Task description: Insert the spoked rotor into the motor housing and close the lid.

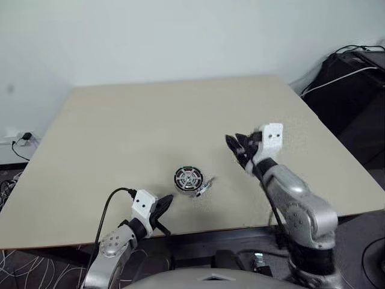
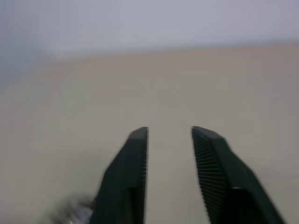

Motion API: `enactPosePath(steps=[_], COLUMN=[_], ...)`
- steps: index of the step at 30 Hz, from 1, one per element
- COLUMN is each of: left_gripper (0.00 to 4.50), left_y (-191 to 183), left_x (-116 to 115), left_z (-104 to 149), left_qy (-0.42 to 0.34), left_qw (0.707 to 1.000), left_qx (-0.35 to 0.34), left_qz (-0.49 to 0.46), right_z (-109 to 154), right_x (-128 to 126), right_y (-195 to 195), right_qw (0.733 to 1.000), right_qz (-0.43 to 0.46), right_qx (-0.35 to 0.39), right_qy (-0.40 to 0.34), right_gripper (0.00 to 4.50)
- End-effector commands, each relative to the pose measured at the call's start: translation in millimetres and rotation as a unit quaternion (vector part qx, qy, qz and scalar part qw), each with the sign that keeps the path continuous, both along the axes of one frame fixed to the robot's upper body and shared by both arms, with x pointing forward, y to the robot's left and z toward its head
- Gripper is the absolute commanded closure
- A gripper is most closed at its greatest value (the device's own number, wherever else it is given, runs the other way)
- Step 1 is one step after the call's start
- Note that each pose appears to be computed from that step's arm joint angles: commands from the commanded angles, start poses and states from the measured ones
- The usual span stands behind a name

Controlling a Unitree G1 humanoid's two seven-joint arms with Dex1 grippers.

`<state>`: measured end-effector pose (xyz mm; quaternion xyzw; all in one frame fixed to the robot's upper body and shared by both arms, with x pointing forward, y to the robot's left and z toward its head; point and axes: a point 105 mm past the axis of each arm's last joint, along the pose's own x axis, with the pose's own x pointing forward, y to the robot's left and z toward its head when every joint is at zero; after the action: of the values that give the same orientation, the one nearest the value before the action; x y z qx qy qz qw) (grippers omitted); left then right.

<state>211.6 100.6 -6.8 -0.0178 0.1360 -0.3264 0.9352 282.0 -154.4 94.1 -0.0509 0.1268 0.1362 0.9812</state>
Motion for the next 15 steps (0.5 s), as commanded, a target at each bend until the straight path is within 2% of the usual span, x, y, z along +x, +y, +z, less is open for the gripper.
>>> enactPosePath(steps=[1,2,3,5,7,9,11,15], left_gripper=[4.5,4.5,4.5,4.5,4.5,4.5,4.5,4.5], left_y=[-0.2,0.1,0.3,0.9,1.0,0.6,-0.1,-1.1], left_x=[4.8,5.1,5.1,5.0,5.0,4.8,4.5,3.4], left_z=[13.2,13.4,13.5,13.5,13.3,13.2,13.6,13.5], left_qy=[-0.025,-0.025,-0.025,-0.025,-0.025,-0.024,-0.024,-0.023], left_qw=[1.0,1.0,1.0,1.0,1.0,1.0,1.0,1.0], left_qx=[-0.002,-0.002,-0.001,0.0,0.0,0.001,0.0,-0.001], left_qz=[-0.01,-0.012,-0.012,-0.014,-0.016,-0.018,-0.018,-0.02], right_z=[-20.1,-30.9,-38.6,-53.6,-51.8,-41.1,-31.8,-27.1], right_x=[-13.5,-21.7,-29.4,-56.2,-79.7,-90.6,-89.2,-64.6], right_y=[-18.5,-21.2,-20.7,-8.5,11.9,27.7,35.1,32.1], right_qw=[0.993,0.991,0.988,0.973,0.957,0.949,0.95,0.972], right_qz=[0.007,0.022,0.044,0.141,0.234,0.282,0.289,0.224], right_qx=[-0.115,-0.127,-0.133,-0.146,-0.104,-0.046,-0.011,0.008], right_qy=[0.011,0.037,0.059,0.114,0.138,0.135,0.114,0.064], right_gripper=[4.17,4.47,4.49,4.49,4.49,4.49,4.49,4.49])
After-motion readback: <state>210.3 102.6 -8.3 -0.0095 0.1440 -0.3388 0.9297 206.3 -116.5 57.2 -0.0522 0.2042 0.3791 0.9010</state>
